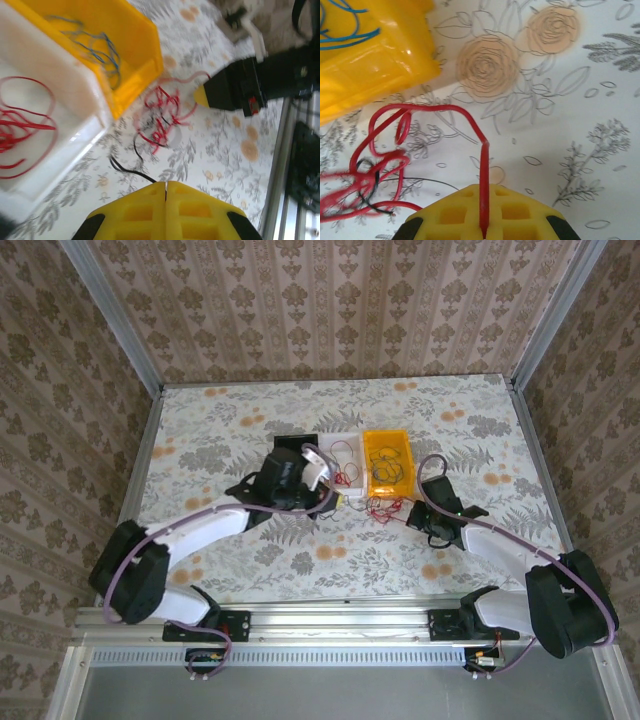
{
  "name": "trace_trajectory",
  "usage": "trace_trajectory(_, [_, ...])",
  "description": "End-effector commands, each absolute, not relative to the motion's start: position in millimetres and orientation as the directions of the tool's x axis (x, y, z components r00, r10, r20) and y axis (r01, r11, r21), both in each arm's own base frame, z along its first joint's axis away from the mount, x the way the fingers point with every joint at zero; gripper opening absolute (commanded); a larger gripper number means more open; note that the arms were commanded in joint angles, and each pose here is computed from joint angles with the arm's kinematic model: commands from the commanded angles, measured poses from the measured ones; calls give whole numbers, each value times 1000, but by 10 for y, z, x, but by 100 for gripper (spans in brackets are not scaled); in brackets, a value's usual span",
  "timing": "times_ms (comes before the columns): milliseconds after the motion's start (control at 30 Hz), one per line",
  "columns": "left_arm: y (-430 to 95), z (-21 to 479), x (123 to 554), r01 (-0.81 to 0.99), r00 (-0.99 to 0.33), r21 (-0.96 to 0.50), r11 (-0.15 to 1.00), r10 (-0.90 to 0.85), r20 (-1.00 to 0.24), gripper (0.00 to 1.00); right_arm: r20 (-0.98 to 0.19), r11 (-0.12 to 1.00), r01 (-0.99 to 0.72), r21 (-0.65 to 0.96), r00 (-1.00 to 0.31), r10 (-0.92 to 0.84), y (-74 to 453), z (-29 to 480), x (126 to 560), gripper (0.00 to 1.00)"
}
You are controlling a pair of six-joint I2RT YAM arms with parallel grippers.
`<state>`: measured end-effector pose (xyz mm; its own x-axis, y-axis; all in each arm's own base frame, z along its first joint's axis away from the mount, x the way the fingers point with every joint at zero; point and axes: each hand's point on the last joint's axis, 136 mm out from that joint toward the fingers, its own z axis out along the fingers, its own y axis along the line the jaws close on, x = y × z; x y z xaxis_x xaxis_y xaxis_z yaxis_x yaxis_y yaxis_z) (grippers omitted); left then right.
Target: Untangle the cables
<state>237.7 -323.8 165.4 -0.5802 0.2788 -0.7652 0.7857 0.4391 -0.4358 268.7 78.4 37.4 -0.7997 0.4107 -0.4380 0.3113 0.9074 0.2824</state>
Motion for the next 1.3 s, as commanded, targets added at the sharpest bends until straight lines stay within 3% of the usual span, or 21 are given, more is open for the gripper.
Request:
trace_trajectory(0, [-3101, 1815, 2408, 751, -601, -477, 456, 174, -780, 0, -427, 900, 383, 209, -792, 436, 605, 282, 2557, 0])
trace_trajectory(167, [-2803, 2059, 2500, 719, -578, -467, 515, 69, -813, 0, -421, 899, 386, 207, -794, 438, 606, 274, 2566, 0])
trace_trajectory(433, [-1976, 2974, 2918, 593, -347, -348, 726, -159, -924, 0, -415, 898, 393, 199, -796, 440, 596, 241, 2571, 0])
trace_trajectory(800, [-716, 3648, 3285, 215, -87, -436, 874, -428, -900, 0, -423, 895, 399, 199, -789, 446, 584, 247, 2583, 1])
trace_trajectory(900, [-525, 3720, 3321, 146, -51, -420, 896, -417, -907, 0, -424, 893, 401, 203, -786, 450, 582, 248, 2589, 1])
trace_trajectory(1100, [-745, 3805, 3413, 263, -102, -424, 866, -413, -905, 0, -420, 894, 400, 202, -789, 447, 587, 246, 2604, 1])
trace_trajectory(1267, [-1157, 4036, 3329, 494, -142, -394, 775, -375, -916, 0, -425, 900, 378, 218, -793, 436, 630, 268, 2633, 1])
